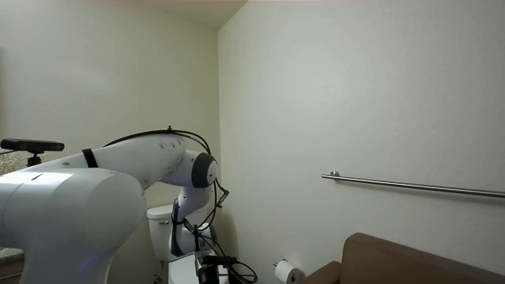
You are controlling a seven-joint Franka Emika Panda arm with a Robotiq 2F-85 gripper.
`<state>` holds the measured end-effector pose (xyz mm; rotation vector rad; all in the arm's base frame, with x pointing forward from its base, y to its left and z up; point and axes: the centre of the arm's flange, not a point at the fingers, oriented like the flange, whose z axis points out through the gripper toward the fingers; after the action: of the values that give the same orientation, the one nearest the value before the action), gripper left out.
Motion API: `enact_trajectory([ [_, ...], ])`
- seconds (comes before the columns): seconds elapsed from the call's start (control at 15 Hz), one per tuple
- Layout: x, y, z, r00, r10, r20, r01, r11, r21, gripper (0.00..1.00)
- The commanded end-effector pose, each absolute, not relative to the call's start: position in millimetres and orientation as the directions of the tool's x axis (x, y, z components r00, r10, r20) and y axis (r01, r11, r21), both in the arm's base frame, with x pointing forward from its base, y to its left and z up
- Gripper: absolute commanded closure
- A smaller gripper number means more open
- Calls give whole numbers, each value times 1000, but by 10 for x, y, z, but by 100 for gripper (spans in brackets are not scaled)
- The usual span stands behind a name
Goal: Wipe the side of the chair with the cloth on the armrest
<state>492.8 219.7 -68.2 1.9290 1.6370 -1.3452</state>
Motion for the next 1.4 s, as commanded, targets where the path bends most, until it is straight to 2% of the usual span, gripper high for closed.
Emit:
enact_trajectory([
  [0.0, 4832, 2043, -542, -159, 659, -735, 800, -349, -487, 92],
  [0.2, 5232, 1959, -382, -26, 692, -722, 830, -388, -401, 92],
  [0.6, 6709, 1658, 517, 303, 728, -615, 851, -498, -169, 92],
  [0.73, 7021, 1582, 684, 412, 721, -558, 834, -544, -88, 92],
  [0.93, 7252, 1653, 592, 516, 717, -468, 832, -549, 76, 92],
  [1.07, 7281, 1734, 188, 563, 712, -420, 821, -539, 186, 92],
  [1.33, 6936, 1937, -672, 519, 737, -433, 850, -394, 350, 92],
])
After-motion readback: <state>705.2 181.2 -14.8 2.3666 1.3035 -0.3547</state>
